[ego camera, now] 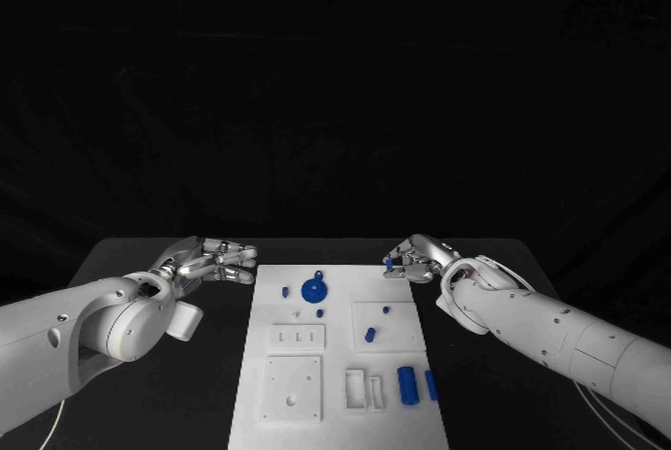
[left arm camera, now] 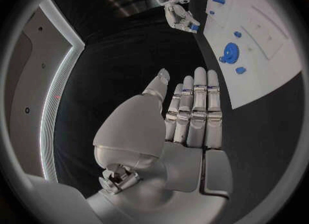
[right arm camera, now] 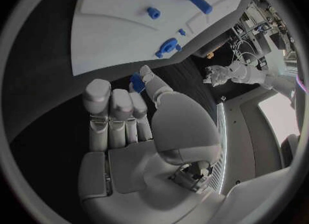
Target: Assemble the parts on the task board
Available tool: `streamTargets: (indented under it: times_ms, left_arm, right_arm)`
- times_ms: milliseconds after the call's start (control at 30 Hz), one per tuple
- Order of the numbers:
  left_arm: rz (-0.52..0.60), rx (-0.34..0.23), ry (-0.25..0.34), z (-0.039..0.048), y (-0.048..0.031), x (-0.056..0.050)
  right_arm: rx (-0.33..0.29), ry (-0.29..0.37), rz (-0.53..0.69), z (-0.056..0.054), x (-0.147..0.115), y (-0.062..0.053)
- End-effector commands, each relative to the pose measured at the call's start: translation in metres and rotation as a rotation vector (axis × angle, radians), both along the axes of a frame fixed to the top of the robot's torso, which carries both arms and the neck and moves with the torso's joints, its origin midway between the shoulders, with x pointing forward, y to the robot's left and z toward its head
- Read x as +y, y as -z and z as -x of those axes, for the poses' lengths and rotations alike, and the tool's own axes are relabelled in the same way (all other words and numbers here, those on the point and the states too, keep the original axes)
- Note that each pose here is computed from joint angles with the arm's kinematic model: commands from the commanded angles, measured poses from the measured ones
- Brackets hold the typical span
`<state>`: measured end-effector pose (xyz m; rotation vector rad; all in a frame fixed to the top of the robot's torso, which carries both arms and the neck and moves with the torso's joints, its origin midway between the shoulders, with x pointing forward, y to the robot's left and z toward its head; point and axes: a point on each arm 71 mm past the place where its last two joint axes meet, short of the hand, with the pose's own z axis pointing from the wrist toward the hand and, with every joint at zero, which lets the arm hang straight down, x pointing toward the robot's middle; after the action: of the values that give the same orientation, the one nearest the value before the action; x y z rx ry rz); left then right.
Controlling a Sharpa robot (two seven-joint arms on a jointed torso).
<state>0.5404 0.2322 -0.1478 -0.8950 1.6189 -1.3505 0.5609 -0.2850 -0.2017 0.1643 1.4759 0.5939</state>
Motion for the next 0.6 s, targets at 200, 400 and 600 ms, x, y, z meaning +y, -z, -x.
streamTargets:
  times_ms: [200, 400, 600]
  left_arm:
    - [-0.159, 0.123, 0.087, -0.0079, 0.0, -0.023]
    - [-0.199, 0.163, 0.107, -0.0134, 0.0026, -0.041]
    - [-0.216, 0.168, 0.102, -0.016, 0.0039, -0.049]
  right_arm:
    - [0.007, -0.025, 0.083, 0.003, 0.038, -0.019]
    - [0.0, -0.074, 0.089, 0.009, 0.076, -0.028]
    - [0.014, -0.12, 0.082, 0.015, 0.11, -0.032]
